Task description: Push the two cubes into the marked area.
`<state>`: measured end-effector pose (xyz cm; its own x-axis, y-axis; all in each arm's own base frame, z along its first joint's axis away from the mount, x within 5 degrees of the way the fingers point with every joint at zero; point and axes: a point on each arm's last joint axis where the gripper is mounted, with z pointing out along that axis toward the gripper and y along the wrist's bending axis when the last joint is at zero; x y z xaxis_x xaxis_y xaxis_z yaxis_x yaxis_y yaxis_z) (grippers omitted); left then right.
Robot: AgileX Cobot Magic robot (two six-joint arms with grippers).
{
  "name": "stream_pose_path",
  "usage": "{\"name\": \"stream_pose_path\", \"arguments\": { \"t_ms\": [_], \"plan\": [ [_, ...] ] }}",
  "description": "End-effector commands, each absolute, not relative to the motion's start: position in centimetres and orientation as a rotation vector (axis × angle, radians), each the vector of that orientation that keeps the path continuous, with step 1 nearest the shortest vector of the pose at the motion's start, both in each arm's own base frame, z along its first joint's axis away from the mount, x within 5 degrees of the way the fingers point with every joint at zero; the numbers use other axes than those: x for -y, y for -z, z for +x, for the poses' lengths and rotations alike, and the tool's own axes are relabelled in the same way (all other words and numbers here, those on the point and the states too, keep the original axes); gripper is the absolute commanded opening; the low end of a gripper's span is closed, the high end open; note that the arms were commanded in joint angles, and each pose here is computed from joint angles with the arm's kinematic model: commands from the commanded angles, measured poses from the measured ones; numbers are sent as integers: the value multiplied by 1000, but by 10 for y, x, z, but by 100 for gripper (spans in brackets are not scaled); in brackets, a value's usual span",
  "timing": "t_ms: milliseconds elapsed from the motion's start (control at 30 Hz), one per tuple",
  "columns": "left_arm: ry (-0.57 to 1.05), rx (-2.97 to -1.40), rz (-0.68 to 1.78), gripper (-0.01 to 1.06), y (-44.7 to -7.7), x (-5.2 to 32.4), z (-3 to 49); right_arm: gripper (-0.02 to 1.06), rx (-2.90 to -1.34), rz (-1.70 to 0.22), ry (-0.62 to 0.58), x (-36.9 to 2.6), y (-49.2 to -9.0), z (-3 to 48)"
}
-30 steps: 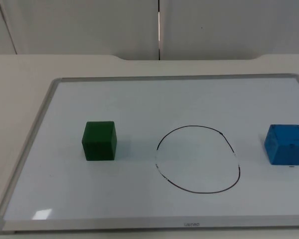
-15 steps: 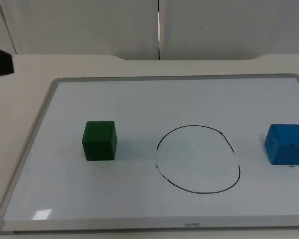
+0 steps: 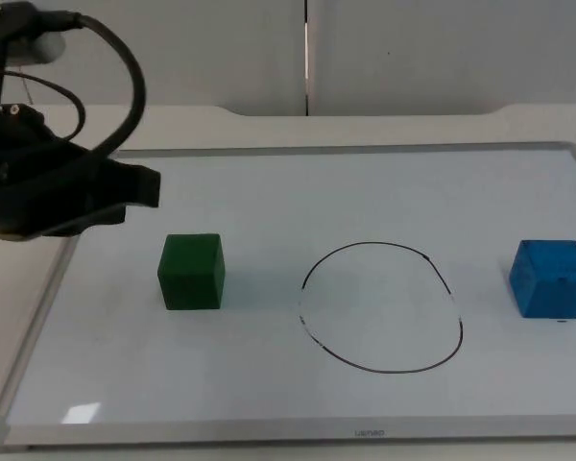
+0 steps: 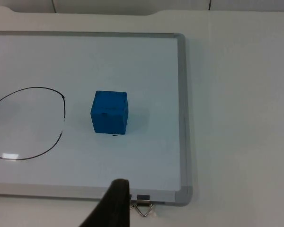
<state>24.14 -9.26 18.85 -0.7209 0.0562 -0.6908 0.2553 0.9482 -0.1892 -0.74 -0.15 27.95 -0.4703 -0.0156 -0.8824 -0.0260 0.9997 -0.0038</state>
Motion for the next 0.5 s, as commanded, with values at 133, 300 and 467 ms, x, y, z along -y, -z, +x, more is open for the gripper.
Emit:
{"name": "stream_pose_path", "arguments": {
  "t_ms": [133,300,467],
  "plan": [
    [319,-2397,182,0,-176,99,268,105,-2045,-22,-9,1,-280,-8],
    [296,-2428,164,0,-165,98,280,105,-2045,-22,-9,1,-280,-8],
    [329,-2490,85,0,-151,77,292,105,-2045,-22,-9,1,-280,-8]
  ]
}}
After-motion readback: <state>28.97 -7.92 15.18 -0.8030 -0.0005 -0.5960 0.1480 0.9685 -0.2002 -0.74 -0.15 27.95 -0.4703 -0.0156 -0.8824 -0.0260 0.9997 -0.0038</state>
